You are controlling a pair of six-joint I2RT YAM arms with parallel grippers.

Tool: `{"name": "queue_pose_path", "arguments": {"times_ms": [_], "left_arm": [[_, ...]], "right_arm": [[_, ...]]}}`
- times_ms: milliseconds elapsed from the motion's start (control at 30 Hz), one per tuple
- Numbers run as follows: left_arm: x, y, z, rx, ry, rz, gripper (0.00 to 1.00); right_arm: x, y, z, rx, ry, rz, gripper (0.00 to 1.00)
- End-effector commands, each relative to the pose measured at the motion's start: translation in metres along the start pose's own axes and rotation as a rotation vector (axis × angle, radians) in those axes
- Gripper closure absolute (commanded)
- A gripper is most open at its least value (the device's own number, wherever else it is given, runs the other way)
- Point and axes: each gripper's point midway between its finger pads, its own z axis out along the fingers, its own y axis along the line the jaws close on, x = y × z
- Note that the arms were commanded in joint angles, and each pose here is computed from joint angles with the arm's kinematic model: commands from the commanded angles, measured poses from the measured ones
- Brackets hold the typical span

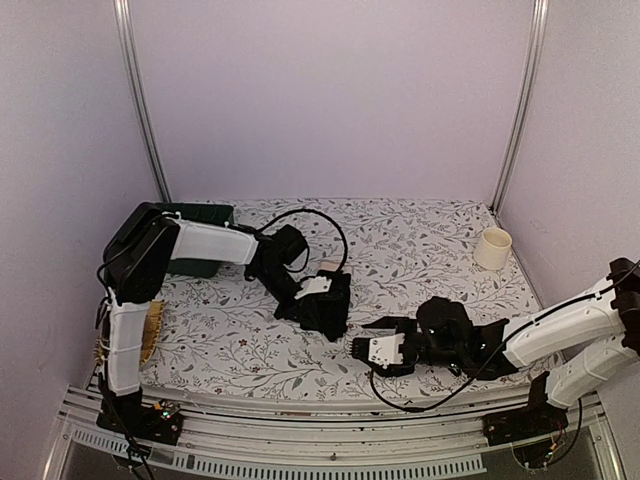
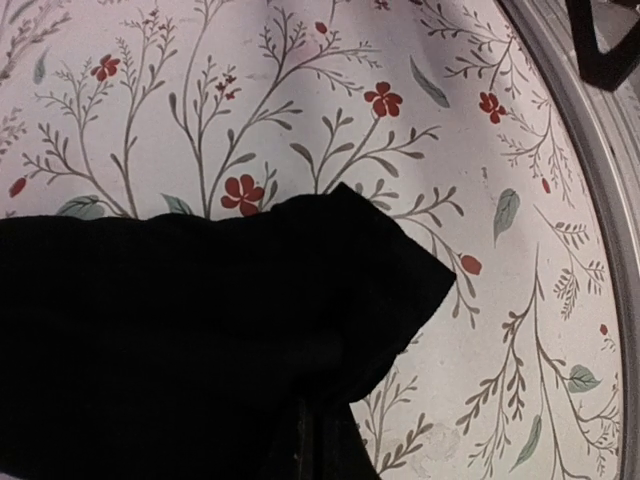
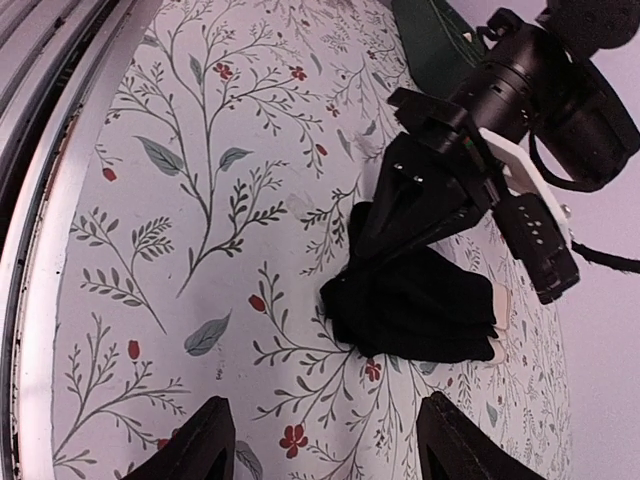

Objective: Roll the underwear
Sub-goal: Pick up the underwear from the center of the board, then roll the underwear at the center of the board.

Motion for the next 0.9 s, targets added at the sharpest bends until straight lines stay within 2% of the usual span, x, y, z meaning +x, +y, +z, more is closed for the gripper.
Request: {"name": "queue_pose_path", "arguments": {"times_ms": [0, 133, 267, 367, 500, 867], "left_arm": [[0.004, -0.013, -0.004, 0.169, -0.062, -0.175, 1.0], [0.008, -0.006, -0.003, 0.236, -0.083, -0.277, 1.0], [0.015, -0.006, 0.005, 0.273, -0.077, -0.318, 1.0], [0.018, -0.006, 0.007, 0.269, -0.064, -0.313, 1.0], [0.017, -0.006, 0.005, 0.266, -0.065, -0.305, 1.0], [0.019, -0.005, 0.007, 0.259, -0.049, -0.303, 1.0]], "right_arm": [[-0.003, 0.018, 0.021, -0.029, 0.04, -0.114, 0.38], [0.009, 0.025, 0.052, -0.016, 0.128, -0.211, 0.39], [0.02, 0.011, 0.074, 0.075, 0.211, -0.257, 0.38], [0.021, 0.008, 0.08, 0.075, 0.202, -0.287, 0.31], [0.028, -0.005, 0.087, 0.074, 0.197, -0.257, 0.29], [0.02, -0.009, 0.111, -0.018, 0.118, -0.361, 0.21]]}}
